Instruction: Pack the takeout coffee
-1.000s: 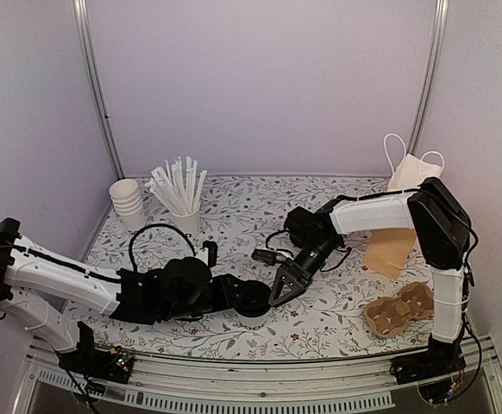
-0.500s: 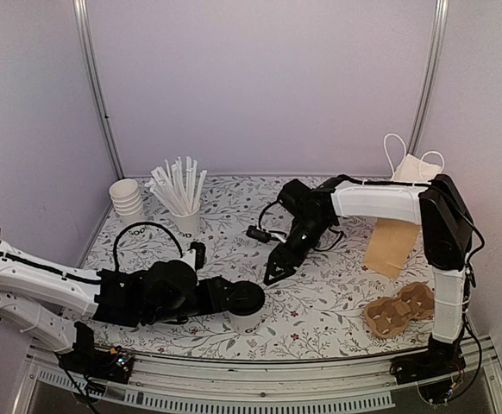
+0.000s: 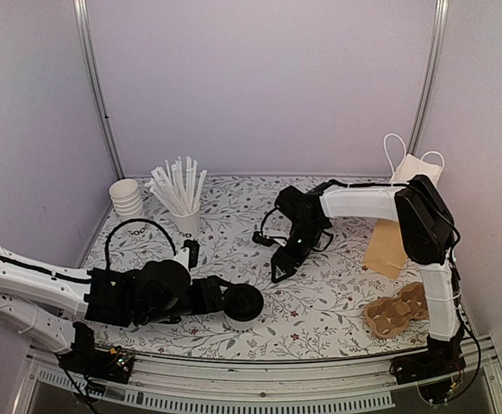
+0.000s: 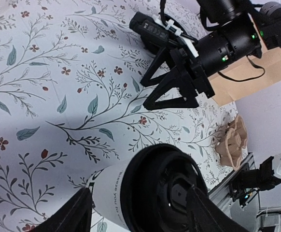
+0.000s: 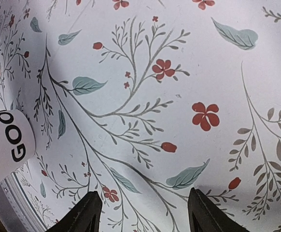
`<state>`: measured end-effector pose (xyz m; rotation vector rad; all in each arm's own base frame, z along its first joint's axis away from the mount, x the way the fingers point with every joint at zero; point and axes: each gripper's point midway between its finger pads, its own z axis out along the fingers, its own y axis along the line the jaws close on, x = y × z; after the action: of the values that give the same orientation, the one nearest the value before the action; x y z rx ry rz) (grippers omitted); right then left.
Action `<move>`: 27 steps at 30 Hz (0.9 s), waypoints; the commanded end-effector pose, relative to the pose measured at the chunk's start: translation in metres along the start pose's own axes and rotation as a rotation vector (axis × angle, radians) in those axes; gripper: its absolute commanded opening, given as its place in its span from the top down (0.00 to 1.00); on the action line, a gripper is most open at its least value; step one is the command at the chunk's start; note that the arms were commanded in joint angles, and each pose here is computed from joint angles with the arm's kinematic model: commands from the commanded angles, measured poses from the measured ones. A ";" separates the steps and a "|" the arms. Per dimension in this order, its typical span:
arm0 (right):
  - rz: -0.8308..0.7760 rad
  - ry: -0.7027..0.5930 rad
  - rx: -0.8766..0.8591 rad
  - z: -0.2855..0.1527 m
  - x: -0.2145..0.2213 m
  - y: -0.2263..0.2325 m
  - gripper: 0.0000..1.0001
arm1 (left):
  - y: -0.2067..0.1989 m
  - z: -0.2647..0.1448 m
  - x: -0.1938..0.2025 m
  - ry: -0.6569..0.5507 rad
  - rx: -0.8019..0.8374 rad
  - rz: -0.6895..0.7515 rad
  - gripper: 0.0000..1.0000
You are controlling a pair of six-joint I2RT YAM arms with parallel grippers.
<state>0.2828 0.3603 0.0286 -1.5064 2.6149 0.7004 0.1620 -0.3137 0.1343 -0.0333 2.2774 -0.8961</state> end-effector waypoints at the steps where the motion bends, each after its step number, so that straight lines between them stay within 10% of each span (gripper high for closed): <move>1: -0.036 -0.036 0.009 -0.015 -0.006 0.008 0.36 | 0.006 0.009 0.012 0.032 -0.039 0.059 0.31; 27: -0.101 -0.151 -0.534 -0.074 0.021 0.130 0.24 | 0.043 0.031 0.062 0.205 -0.128 0.055 0.45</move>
<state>0.2030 0.3678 0.1303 -1.5500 2.3681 1.3506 0.1584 -0.3410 0.1100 0.0043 2.3429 -0.9218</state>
